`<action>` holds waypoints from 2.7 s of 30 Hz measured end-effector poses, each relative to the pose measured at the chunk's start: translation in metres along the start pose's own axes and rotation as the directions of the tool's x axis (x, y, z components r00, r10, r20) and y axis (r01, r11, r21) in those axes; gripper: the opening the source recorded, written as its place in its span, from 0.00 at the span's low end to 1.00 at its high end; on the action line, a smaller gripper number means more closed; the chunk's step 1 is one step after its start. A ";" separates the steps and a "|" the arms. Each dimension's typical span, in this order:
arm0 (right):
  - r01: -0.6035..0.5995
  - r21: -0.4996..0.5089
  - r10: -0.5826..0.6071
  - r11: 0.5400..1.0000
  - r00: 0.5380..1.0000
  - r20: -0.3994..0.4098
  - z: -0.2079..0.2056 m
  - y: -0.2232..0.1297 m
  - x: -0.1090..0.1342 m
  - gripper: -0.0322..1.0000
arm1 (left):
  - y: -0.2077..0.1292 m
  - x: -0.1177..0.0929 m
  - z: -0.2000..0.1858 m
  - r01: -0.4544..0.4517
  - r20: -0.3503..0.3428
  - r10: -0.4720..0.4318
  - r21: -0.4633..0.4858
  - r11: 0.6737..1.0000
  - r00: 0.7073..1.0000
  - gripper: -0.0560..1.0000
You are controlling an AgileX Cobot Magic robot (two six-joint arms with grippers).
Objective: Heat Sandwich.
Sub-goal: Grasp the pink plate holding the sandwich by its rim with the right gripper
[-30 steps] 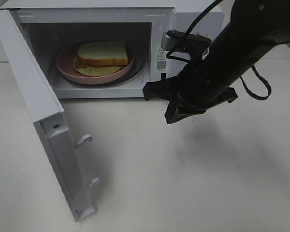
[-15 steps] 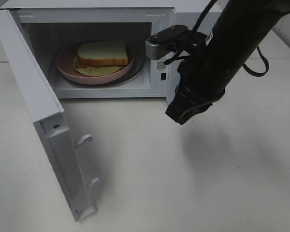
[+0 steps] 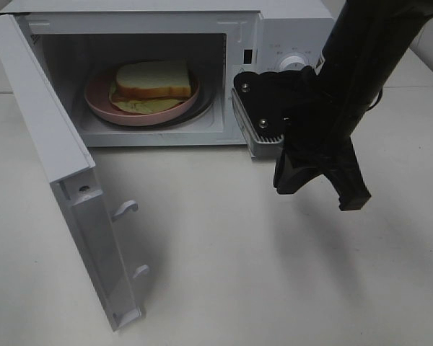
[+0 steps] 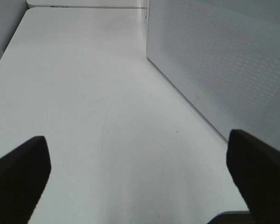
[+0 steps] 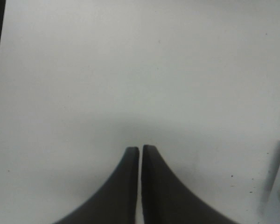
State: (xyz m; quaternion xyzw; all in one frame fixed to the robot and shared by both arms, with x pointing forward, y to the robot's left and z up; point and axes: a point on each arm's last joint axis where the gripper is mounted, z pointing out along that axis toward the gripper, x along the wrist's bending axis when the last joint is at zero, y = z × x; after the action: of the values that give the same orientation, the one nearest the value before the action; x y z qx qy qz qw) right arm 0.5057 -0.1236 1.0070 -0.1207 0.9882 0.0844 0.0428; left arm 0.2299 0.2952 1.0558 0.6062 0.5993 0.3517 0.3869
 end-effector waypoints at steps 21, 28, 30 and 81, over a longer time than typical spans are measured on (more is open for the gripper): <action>-0.076 0.044 0.070 0.996 0.988 0.134 -0.001 -0.005 -0.012 0.94 | 0.000 0.000 0.000 0.000 0.000 0.000 0.000 1.000 1.000 0.97; -0.057 0.065 0.045 0.996 0.984 0.171 -0.001 -0.007 -0.015 0.94 | 0.000 0.000 0.000 0.000 0.000 0.000 0.000 1.000 1.000 0.97; -0.052 0.061 0.039 0.997 0.980 0.193 -0.002 -0.006 -0.017 0.94 | 0.000 0.000 0.000 0.000 0.000 0.000 0.000 1.000 1.000 0.97; 0.038 -0.005 -0.033 0.999 0.927 0.374 0.084 0.080 -0.154 0.84 | 0.000 0.000 0.000 0.000 0.000 0.000 0.000 1.000 1.000 0.97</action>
State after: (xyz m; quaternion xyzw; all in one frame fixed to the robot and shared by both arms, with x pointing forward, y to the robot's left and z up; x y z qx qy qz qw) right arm 0.6401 0.0031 0.9537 -0.1207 0.9591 0.1112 0.2308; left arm 0.2299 0.2952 1.0558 0.6062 0.5993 0.3517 0.3869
